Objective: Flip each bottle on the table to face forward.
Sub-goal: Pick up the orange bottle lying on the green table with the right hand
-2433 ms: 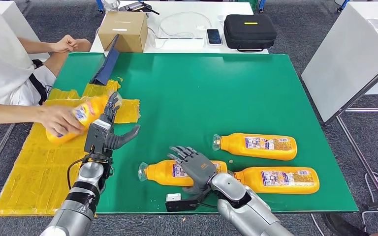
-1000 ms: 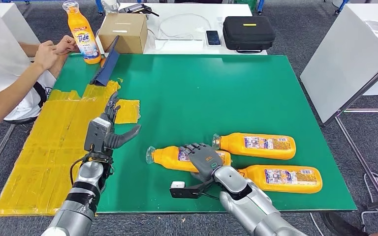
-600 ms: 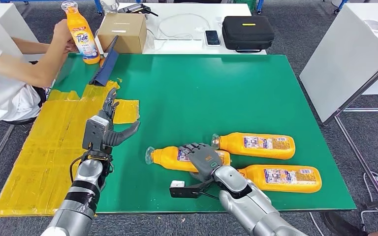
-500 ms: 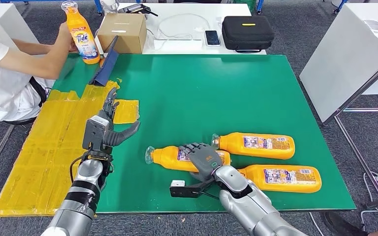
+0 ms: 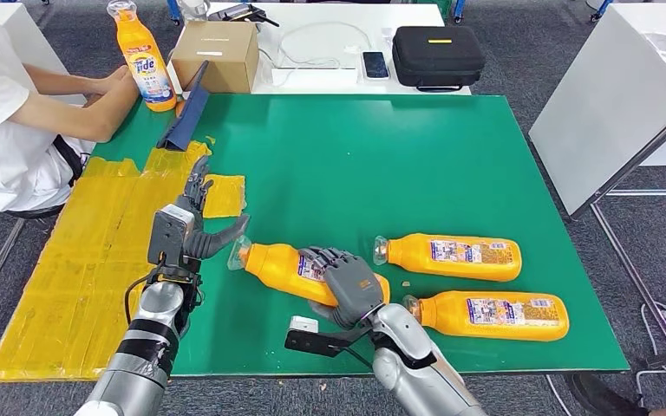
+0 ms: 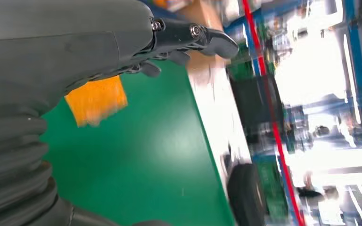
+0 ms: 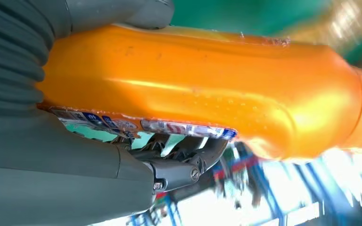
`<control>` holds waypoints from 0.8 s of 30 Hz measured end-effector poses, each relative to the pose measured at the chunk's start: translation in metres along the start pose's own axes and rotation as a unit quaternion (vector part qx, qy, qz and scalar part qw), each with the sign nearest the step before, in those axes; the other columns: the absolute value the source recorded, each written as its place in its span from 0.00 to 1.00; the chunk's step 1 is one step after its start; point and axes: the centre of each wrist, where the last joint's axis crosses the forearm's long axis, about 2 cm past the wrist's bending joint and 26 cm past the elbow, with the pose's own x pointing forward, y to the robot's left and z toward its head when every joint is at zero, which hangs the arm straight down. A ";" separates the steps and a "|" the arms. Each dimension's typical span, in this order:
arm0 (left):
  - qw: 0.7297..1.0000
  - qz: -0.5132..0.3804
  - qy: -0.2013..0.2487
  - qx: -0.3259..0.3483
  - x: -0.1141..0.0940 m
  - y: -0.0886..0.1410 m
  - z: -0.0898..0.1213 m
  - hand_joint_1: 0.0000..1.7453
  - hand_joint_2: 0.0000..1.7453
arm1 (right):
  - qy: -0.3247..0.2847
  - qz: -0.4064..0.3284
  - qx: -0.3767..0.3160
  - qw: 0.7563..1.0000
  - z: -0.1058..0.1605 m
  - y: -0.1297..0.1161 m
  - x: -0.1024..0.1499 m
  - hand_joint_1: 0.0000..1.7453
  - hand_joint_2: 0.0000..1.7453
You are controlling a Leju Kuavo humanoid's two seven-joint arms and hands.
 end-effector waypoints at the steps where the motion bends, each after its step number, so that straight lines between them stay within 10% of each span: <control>1: 1.000 -0.007 -0.001 0.004 0.000 0.000 0.000 0.00 1.00 | -0.004 -0.014 -0.027 1.000 0.001 -0.003 0.003 1.00 1.00; 12: 0.998 -0.060 0.011 0.015 -0.004 -0.011 0.004 0.00 1.00 | -0.048 -0.113 -0.290 0.949 0.008 -0.044 0.033 1.00 1.00; 24: 0.997 0.043 0.062 -0.036 -0.011 -0.017 0.006 0.00 1.00 | -0.048 -0.116 -0.350 0.928 0.014 -0.063 0.037 1.00 1.00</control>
